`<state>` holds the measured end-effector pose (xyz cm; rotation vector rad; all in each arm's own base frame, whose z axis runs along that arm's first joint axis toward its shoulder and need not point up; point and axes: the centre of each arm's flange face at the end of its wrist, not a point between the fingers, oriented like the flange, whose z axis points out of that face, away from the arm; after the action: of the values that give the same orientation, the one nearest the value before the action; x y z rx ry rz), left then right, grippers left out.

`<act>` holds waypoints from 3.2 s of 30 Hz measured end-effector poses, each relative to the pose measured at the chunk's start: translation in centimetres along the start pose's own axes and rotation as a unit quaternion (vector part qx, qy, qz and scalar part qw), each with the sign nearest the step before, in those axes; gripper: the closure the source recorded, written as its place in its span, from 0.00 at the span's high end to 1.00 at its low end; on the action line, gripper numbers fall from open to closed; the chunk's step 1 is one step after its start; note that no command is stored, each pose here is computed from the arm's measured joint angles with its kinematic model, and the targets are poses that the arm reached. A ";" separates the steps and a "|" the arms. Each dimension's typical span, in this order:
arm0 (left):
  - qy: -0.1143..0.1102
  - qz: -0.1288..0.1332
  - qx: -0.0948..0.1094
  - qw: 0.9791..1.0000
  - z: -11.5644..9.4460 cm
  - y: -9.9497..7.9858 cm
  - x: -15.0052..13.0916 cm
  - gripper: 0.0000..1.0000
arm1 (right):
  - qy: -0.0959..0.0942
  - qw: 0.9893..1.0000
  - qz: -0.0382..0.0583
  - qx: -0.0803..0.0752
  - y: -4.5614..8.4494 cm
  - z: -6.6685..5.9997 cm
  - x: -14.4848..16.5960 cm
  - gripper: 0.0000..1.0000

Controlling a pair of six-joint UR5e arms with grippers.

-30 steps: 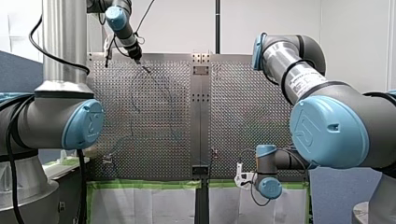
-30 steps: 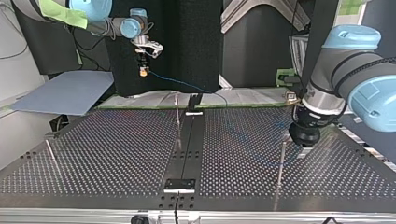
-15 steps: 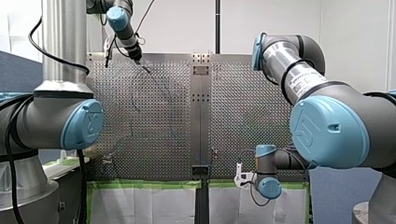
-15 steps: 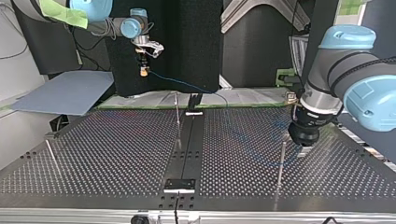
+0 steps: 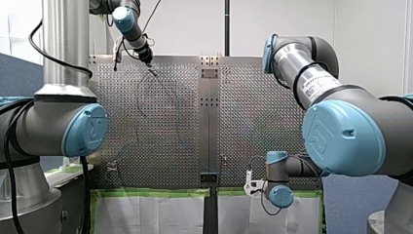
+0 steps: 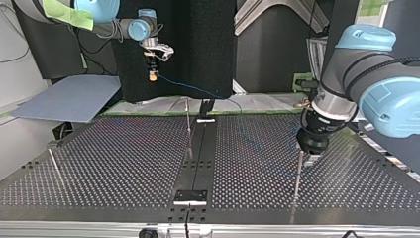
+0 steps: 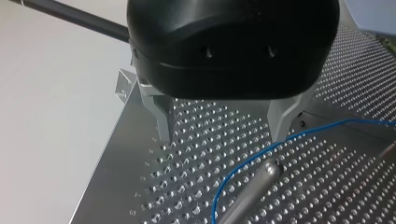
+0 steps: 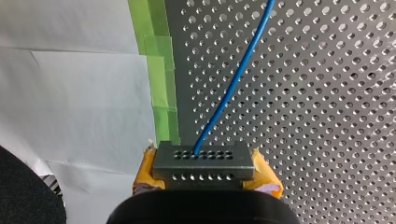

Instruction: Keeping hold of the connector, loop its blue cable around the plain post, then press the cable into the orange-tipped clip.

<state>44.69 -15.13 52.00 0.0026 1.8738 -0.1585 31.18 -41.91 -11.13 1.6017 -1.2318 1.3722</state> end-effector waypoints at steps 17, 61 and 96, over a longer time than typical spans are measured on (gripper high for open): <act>-0.001 0.001 0.011 1.000 -0.1 -0.8 0.1 1.00 | -0.001 1.000 0.000 0.001 -0.1 -0.1 0.0 0.00; -0.042 0.168 -0.006 0.985 1.6 -6.7 2.0 1.00 | 0.000 1.000 0.000 0.008 -0.4 0.1 0.0 0.00; -0.048 0.200 -0.103 0.973 6.4 -6.5 4.7 1.00 | -0.001 1.000 -0.002 0.008 -0.4 0.1 0.0 0.00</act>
<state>48.81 -22.65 46.33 0.2250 1.7463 0.3088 31.60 -41.83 -11.10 1.6162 -1.2202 1.3823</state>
